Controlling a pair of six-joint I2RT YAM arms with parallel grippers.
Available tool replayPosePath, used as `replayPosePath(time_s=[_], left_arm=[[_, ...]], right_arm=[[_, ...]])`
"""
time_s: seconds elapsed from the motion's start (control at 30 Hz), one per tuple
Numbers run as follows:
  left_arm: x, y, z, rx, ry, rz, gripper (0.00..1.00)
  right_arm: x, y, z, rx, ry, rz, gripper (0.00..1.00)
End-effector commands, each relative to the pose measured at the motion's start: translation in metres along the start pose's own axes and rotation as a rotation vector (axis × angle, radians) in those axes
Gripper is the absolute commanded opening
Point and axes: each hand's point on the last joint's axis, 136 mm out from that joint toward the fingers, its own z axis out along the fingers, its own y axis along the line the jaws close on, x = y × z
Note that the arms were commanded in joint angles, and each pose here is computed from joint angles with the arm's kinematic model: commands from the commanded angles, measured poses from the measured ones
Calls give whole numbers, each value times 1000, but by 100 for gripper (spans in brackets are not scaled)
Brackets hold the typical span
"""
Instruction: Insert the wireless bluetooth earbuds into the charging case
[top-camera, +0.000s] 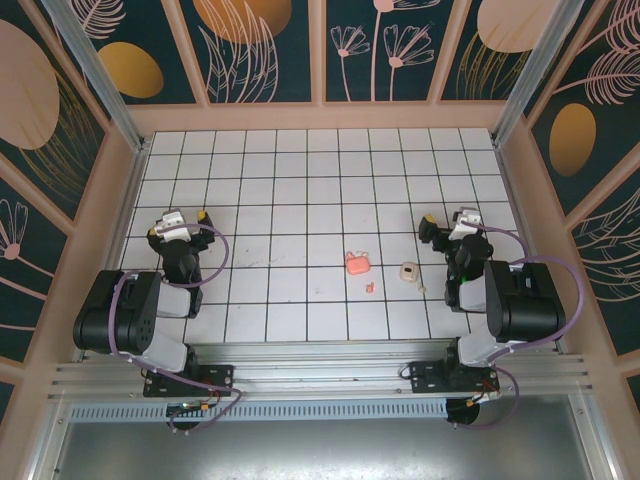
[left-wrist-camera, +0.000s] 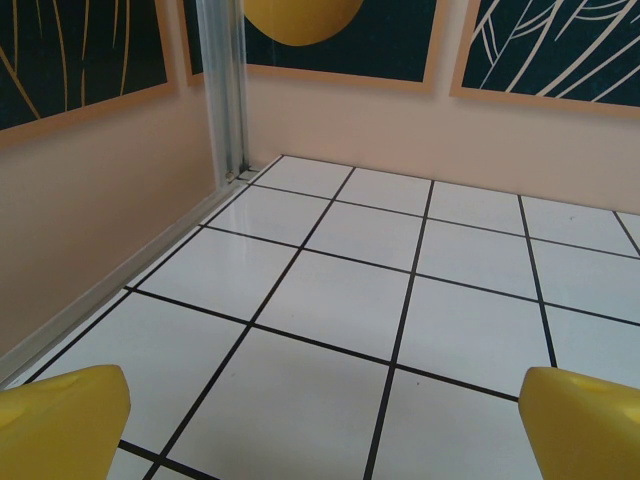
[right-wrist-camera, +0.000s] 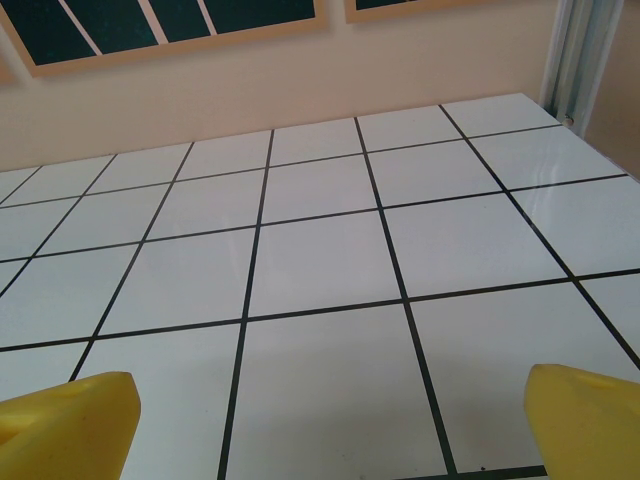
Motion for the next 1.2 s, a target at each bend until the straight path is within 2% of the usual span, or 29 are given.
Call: replayPosePath(time_s=[0.0,0.33,0.53,0.67,0.8,0.97,1.17], left_arm=[[-8,-2,-1,14,-34,-5,99],[-8,-1,-2,14,-34,-3,98],[-14,-6,2,27,-14,13,85],[-25,-15,12,46,51,40,79],[-40,-43,12,178,121,14,70],[-49,-81,-2,272,208,-20,67],[-22,-123,-20,376,370,-43,66]], right_arm=[[-9,1,3,2,-27,0,99],[-9,0,3,3,-28,0,99],[-25,-16,12,116,50,61,99],[-45,-9,9,108,94,76,99],[-49,-4,3,149,252,111,99],[-37,26,-8,148,465,81,99],[-19,81,-30,59,665,77,99]])
